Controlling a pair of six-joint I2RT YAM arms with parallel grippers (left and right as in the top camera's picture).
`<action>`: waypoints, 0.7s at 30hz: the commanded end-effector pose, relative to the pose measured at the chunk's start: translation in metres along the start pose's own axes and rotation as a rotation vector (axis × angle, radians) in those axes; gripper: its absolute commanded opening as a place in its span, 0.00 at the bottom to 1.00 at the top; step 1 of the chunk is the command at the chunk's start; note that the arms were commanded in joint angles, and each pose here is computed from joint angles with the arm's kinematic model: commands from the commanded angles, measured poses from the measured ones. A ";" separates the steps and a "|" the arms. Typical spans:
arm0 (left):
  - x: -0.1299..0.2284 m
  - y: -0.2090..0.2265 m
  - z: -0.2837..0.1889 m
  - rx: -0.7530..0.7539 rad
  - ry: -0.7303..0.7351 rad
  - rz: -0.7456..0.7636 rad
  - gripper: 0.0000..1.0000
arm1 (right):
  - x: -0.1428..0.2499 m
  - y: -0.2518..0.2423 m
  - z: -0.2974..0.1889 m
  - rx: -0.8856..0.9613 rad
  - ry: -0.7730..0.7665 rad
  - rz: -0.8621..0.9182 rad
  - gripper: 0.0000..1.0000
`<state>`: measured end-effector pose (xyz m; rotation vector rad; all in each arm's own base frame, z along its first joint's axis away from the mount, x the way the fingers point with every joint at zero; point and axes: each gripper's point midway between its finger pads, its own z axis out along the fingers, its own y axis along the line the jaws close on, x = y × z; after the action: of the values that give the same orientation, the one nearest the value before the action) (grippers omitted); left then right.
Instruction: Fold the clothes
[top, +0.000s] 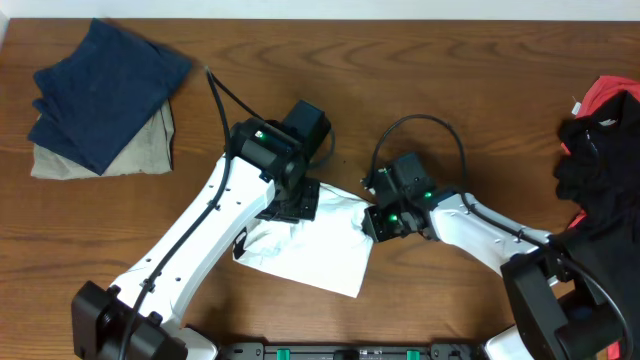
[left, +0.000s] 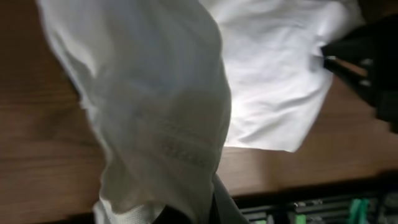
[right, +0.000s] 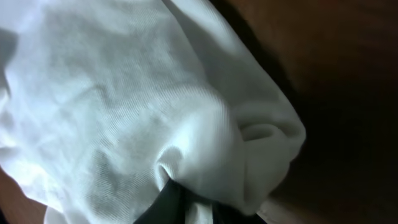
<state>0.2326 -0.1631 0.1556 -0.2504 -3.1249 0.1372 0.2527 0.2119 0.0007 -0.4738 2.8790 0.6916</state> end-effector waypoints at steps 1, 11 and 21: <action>0.006 -0.026 -0.013 0.152 0.016 0.024 0.06 | 0.010 -0.007 0.004 0.062 0.012 0.038 0.14; 0.025 -0.061 -0.007 0.199 0.047 0.111 0.06 | 0.010 -0.010 0.004 0.074 0.011 0.047 0.15; 0.036 -0.081 0.002 0.206 0.055 0.167 0.52 | 0.004 -0.019 -0.005 0.088 0.014 0.091 0.33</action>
<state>0.1899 -0.2352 0.1581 -0.4941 -3.0079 0.4248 0.2503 0.2084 0.0021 -0.4073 2.9127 0.6540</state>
